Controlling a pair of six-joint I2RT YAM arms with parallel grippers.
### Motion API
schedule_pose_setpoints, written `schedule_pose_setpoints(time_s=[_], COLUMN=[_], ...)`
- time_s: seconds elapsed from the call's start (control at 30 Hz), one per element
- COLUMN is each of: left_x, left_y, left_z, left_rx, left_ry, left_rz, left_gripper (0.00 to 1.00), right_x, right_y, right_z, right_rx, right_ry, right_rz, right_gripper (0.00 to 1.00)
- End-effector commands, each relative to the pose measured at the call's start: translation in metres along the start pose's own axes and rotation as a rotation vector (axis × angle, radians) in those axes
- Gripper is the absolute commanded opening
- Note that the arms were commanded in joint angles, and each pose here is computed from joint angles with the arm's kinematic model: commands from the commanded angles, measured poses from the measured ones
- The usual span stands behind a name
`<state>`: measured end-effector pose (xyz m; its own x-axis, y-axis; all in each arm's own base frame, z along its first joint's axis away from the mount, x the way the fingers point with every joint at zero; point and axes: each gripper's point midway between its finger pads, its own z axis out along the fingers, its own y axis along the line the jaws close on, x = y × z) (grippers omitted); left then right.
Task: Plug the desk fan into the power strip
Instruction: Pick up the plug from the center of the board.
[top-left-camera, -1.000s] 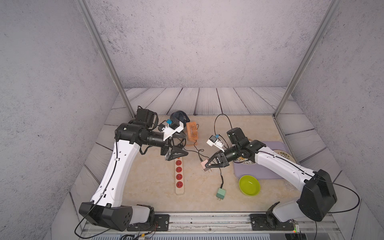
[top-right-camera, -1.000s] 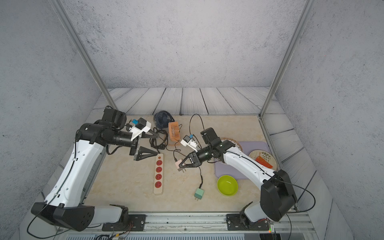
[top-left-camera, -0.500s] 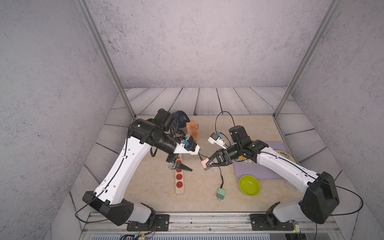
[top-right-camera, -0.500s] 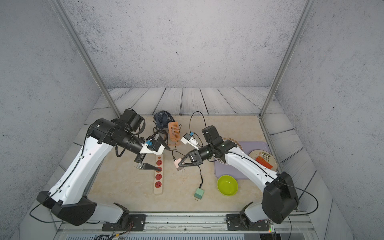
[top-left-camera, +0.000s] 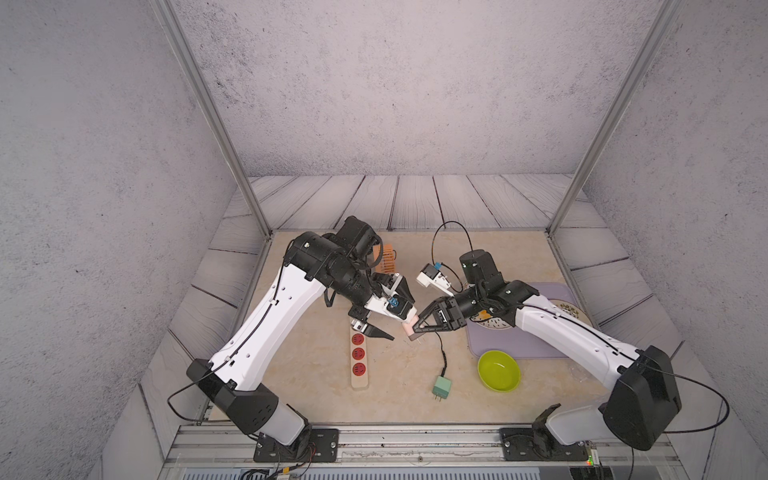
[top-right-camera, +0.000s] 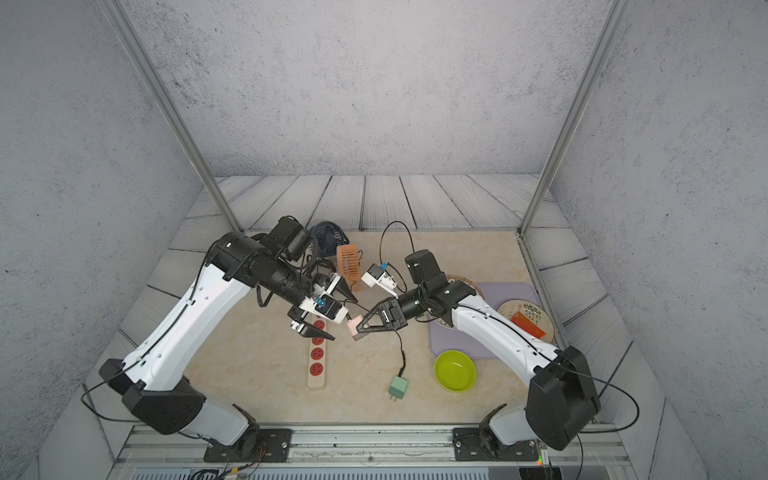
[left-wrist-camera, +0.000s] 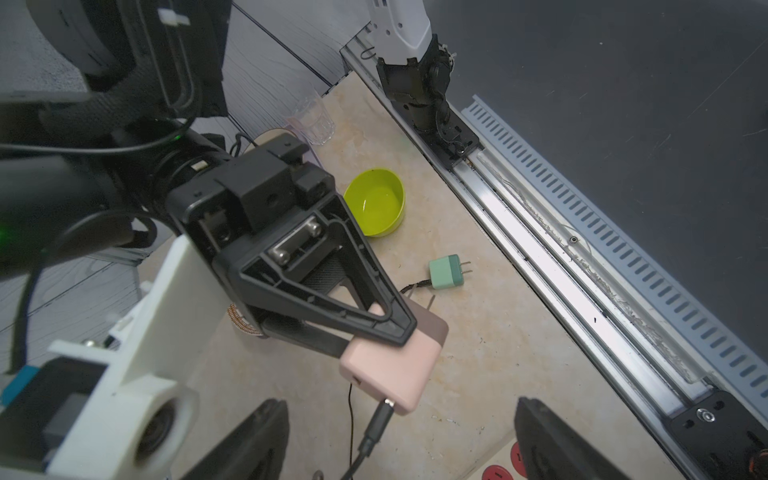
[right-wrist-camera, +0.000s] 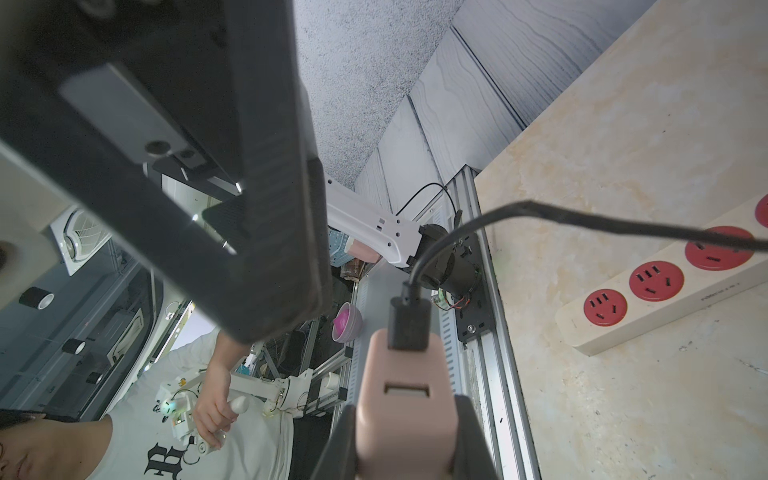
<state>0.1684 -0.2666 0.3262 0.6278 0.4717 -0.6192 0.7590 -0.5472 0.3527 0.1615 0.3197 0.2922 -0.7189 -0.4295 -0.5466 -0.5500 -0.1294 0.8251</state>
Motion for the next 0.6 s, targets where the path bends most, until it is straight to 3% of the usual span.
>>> schedule_pose_setpoints(time_s=[0.0, 0.57], left_x=[-0.003, 0.016], left_y=[0.005, -0.004], left_z=[0.004, 0.035], left_rx=[0.005, 0.1], left_ry=[0.006, 0.089], left_rz=[0.078, 0.169], left_gripper=[0.89, 0.79], right_x=[-0.001, -0.005], right_y=[0.018, 0.021], right_z=[-0.002, -0.002], right_rx=[-0.049, -0.068], right_ry=[0.004, 0.002], right_rz=[-0.056, -0.085], right_gripper=[0.0, 0.0])
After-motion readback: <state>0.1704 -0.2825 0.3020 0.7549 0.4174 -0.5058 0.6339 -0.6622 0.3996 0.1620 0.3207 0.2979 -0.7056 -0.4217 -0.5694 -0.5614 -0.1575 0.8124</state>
